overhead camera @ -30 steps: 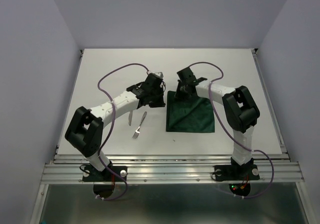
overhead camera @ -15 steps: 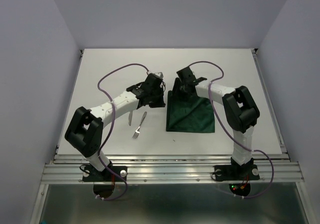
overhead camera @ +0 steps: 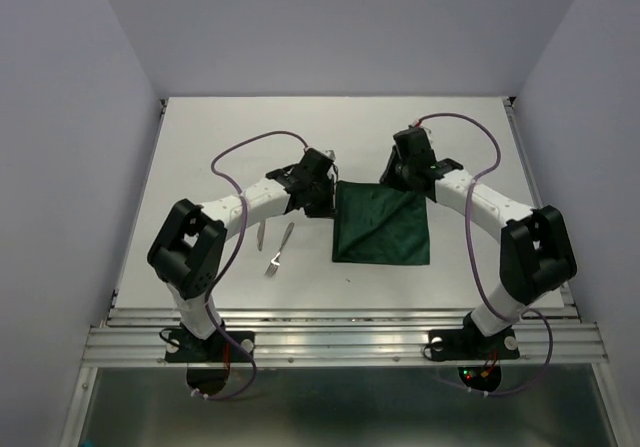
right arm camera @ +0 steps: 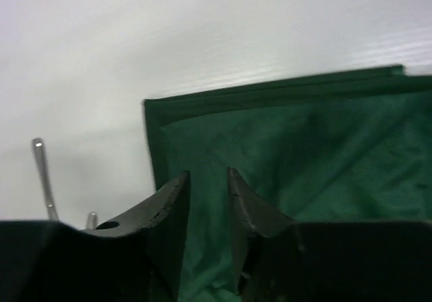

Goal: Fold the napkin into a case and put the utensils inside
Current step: Smooth out the upper triangle-folded napkin at the center of the board.

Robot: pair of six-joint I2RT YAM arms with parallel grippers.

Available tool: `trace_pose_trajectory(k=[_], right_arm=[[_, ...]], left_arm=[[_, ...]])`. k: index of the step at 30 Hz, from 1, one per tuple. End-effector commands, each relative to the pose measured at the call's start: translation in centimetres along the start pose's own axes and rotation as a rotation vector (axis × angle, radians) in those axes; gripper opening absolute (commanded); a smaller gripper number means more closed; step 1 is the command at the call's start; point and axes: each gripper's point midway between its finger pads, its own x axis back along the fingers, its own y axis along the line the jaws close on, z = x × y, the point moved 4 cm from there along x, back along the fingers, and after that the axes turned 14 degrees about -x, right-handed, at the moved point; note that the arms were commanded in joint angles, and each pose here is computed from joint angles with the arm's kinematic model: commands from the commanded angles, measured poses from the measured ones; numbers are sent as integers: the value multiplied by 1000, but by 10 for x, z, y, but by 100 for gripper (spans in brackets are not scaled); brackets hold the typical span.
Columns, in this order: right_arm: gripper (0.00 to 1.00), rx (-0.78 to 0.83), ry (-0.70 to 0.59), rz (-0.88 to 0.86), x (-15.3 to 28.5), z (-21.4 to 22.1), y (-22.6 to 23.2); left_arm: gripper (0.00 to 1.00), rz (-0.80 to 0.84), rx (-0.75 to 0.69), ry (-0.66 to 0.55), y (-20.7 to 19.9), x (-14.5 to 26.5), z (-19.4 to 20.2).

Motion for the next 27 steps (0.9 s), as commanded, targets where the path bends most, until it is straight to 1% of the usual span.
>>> trace_pose_trajectory(k=[1,4,11,16,27], right_arm=[[21,-14,34,121,-9,8,-56],[13,-22,63,150,-12,10,-76],[12,1,110,213,-26,16,-93],[13,4,123,218,-36,17,-91],[13,1,115,236,-48,14,-90]], left_arm=[[0,58,-40,-48,-16,-4,-26],[0,69,-44,-51,-20,-8,-34],[0,58,-41,-52,-19,-6,-34],[0,62,-36,-58,-20,0,-31],[0,61,-45,-30,-24,-1,-16]])
